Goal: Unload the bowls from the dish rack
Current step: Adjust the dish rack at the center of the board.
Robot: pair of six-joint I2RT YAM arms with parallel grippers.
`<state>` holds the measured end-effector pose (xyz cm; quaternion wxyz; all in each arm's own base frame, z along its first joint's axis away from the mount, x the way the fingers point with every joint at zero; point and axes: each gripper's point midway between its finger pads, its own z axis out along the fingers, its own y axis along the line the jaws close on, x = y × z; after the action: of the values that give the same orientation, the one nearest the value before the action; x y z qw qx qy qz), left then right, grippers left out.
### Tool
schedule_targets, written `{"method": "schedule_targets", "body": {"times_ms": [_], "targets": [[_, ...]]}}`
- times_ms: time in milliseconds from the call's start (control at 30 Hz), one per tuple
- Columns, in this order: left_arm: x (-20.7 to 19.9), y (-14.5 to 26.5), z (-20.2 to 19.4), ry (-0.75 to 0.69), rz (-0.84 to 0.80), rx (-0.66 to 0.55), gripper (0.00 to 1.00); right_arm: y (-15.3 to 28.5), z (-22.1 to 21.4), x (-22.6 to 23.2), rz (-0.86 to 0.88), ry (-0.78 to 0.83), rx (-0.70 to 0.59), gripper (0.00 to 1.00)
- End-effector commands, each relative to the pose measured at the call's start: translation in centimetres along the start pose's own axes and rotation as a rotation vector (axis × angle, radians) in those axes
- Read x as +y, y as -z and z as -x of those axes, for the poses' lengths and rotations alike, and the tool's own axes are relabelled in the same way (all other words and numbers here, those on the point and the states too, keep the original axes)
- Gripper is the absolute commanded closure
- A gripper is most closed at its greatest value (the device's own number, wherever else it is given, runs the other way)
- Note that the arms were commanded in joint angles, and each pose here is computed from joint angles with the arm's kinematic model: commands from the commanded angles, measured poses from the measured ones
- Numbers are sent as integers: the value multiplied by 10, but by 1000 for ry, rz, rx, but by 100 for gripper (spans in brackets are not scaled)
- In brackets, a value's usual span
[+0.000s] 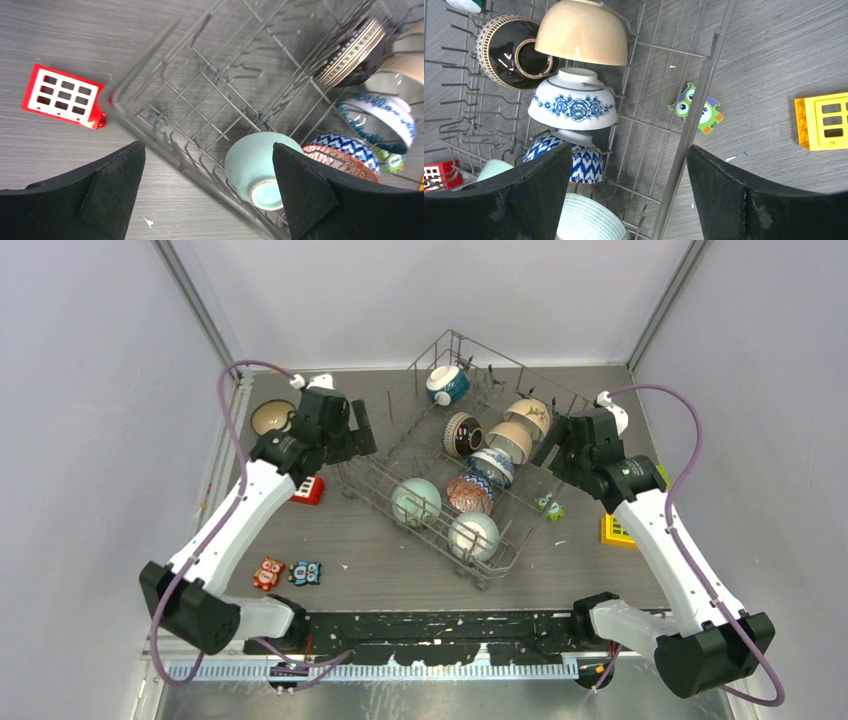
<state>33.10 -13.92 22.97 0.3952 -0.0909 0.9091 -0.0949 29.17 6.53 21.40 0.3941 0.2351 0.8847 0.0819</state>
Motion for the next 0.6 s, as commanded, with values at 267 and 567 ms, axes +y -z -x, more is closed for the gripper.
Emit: {"method": "schedule_targets", "body": {"times_ms": [267, 567], "targets": [[10, 87, 26, 264, -136, -240, 9, 44, 34, 12, 93, -22, -145, 0], [-38, 114, -28, 595, -205, -65, 8, 50, 39, 17, 111, -63, -155, 0]]}}
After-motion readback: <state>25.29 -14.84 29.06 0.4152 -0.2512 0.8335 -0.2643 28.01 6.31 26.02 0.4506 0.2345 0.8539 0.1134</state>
